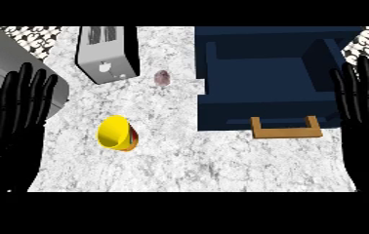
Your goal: Pick up the cup, place it into the drawer and close the drawer
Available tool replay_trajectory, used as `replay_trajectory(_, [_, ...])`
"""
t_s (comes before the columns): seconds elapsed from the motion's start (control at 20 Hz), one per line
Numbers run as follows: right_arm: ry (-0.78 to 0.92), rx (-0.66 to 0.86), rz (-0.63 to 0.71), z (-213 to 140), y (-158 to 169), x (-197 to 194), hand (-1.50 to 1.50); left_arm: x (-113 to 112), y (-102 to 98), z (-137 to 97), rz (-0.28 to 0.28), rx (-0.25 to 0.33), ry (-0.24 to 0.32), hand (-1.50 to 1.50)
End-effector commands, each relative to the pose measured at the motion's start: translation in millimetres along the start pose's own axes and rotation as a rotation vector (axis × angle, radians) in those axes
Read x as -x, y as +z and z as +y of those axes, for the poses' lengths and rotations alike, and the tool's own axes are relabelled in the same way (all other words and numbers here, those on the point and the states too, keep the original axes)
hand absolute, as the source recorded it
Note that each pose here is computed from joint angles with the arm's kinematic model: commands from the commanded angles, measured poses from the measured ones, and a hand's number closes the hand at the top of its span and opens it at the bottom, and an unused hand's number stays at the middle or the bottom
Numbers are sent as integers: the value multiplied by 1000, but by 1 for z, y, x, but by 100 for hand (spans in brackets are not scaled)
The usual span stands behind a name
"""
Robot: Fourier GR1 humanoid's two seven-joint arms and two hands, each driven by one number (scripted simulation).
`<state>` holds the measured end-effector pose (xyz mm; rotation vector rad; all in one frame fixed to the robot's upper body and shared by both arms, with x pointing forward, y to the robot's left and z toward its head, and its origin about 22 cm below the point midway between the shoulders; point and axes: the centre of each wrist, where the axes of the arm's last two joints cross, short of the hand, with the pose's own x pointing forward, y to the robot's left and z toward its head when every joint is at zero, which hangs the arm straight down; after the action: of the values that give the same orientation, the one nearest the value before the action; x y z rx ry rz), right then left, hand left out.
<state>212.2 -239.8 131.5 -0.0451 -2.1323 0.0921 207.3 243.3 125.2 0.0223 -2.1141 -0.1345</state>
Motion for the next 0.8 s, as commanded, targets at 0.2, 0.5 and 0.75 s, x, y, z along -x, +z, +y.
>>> replay_trajectory(0.2, [6,-30,-8,2,11,-7,-150,-3,1,16,-30,239,126,-150])
replay_trajectory(0.5, [-25,-156,164,5,-6,11,-150,35,12,34,211,105,331,-150])
replay_trajectory(0.75, [-26,-169,173,-17,-16,25,-150,73,17,52,265,100,322,-150])
